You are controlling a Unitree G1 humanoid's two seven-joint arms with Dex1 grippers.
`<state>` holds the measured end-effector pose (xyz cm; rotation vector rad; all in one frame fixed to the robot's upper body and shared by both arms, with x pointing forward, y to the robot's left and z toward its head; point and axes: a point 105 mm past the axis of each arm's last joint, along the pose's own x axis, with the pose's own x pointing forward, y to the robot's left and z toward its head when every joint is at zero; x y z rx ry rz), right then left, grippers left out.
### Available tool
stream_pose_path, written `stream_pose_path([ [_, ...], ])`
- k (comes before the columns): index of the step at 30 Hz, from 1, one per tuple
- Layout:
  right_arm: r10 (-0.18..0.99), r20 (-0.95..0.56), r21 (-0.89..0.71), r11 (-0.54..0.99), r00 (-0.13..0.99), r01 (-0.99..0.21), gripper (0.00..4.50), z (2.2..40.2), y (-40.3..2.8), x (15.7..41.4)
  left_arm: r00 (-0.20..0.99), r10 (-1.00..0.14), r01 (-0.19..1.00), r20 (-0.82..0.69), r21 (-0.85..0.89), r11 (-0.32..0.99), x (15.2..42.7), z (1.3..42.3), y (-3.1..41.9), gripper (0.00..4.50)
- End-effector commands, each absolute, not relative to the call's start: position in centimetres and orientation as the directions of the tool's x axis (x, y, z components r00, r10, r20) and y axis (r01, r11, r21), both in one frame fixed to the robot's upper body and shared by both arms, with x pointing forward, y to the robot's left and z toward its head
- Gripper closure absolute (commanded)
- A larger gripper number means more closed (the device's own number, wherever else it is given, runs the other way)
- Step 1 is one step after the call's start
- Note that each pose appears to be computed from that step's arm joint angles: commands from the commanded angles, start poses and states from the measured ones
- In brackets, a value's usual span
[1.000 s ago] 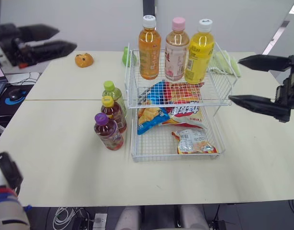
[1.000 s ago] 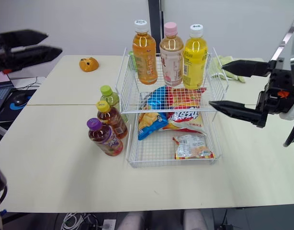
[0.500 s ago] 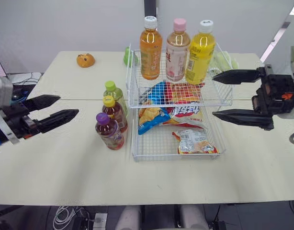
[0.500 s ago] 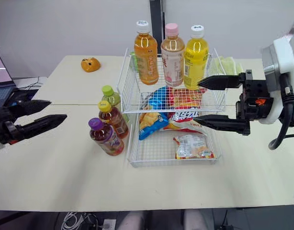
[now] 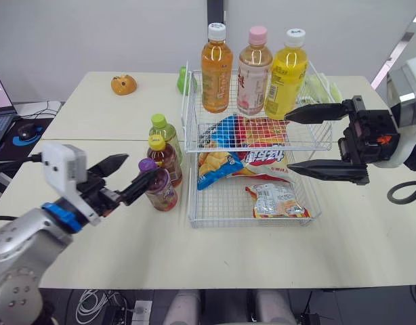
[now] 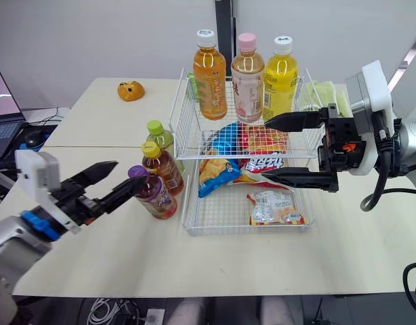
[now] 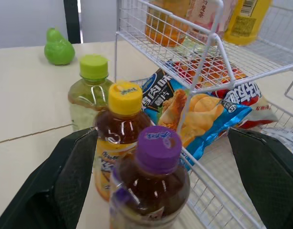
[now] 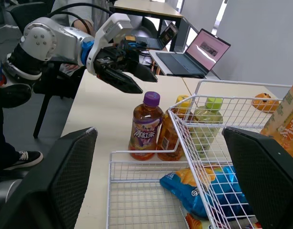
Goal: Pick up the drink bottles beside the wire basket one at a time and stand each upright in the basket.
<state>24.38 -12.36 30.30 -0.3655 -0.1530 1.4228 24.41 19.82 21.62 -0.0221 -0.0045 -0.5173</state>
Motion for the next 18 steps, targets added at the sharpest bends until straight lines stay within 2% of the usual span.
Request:
stream_pose_path([
  [1, 0.982, -0.106, -0.366, 0.106, 0.155, -0.924, 0.00, 31.2, -12.8, 23.8, 0.890, -0.453, 0.453, 0.055, 0.011, 0.891, 24.9, 22.1, 18.7, 0.02],
  [7, 0.984, -0.103, -0.370, 0.099, 0.146, -0.924, 0.00, 31.5, -12.6, 23.5, 0.923, -0.384, 0.382, 0.037, 0.042, 0.923, 26.3, 21.3, 18.0, 0.02],
  [14, 0.983, -0.099, -0.376, 0.105, 0.152, -0.921, 0.00, 31.8, -12.4, 23.6, 0.927, -0.376, 0.374, 0.015, 0.062, 0.925, 27.1, 20.3, 17.2, 0.02],
  [15, 0.983, -0.099, -0.377, 0.106, 0.154, -0.920, 0.00, 31.8, -12.4, 23.6, 0.927, -0.375, 0.373, 0.013, 0.068, 0.925, 27.2, 20.2, 17.2, 0.41],
  [18, 0.982, -0.099, -0.378, 0.110, 0.158, -0.919, 0.00, 31.9, -12.3, 23.7, 0.934, -0.357, 0.356, 0.005, 0.078, 0.931, 27.4, 19.9, 17.4, 1.19],
])
